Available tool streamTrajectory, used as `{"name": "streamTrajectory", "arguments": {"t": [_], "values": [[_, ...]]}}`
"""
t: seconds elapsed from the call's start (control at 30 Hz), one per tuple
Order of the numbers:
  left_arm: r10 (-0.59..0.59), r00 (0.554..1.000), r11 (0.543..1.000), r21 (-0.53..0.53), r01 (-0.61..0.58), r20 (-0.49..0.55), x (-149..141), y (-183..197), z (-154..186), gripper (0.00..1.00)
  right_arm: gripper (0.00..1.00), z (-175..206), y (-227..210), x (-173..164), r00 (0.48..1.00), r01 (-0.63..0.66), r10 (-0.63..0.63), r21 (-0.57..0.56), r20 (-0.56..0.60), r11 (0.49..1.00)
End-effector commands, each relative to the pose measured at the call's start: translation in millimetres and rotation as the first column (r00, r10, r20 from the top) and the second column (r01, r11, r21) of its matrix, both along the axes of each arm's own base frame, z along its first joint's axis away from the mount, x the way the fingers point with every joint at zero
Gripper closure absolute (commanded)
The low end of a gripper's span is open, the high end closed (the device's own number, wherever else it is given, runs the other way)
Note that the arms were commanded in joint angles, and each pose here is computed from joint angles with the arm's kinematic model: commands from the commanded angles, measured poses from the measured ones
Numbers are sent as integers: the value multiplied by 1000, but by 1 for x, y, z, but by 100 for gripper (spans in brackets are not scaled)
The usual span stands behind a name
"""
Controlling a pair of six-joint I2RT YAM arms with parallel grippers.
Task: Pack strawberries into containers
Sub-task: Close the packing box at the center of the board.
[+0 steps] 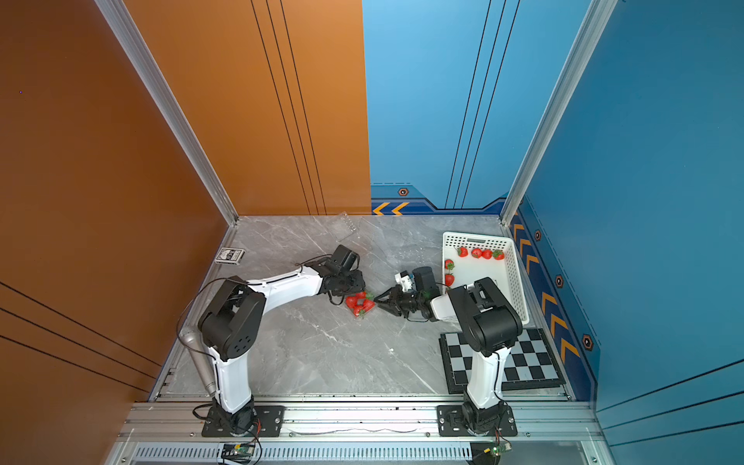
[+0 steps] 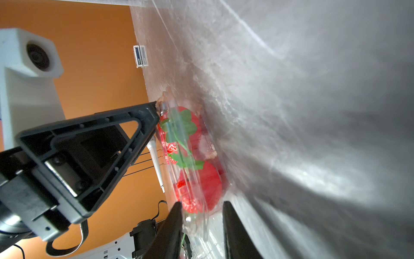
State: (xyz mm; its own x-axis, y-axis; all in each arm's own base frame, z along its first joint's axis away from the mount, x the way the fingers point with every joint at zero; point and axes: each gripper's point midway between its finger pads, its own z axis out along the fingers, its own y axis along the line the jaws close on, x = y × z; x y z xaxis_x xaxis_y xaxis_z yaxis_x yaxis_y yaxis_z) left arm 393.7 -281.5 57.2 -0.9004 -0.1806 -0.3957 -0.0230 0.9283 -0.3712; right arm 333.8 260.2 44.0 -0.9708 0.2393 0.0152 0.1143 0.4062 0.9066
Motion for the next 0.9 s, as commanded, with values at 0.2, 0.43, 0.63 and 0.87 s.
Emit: {"name": "streamTrajectory", "arguments": {"t": [0.2, 0.43, 0.63, 0.87], "values": [[-7, 999, 1000, 30, 9, -36, -6, -1, -11, 47, 80, 3, 6, 5, 1000, 2, -2, 23, 19, 1000], [-14, 999, 999, 39, 16, -40, -8, 1, -12, 47, 69, 2, 8, 3, 1000, -8, 8, 26, 18, 1000], [-7, 998, 998, 60, 11, -56, -17, 11, -18, 53, 59, -2, 12, -3, 1000, -20, 20, 13, 8, 1000], [3, 999, 997, 82, 1, -55, -24, 22, -19, 63, 53, -10, 16, -14, 999, -31, 30, -26, -20, 999]]}}
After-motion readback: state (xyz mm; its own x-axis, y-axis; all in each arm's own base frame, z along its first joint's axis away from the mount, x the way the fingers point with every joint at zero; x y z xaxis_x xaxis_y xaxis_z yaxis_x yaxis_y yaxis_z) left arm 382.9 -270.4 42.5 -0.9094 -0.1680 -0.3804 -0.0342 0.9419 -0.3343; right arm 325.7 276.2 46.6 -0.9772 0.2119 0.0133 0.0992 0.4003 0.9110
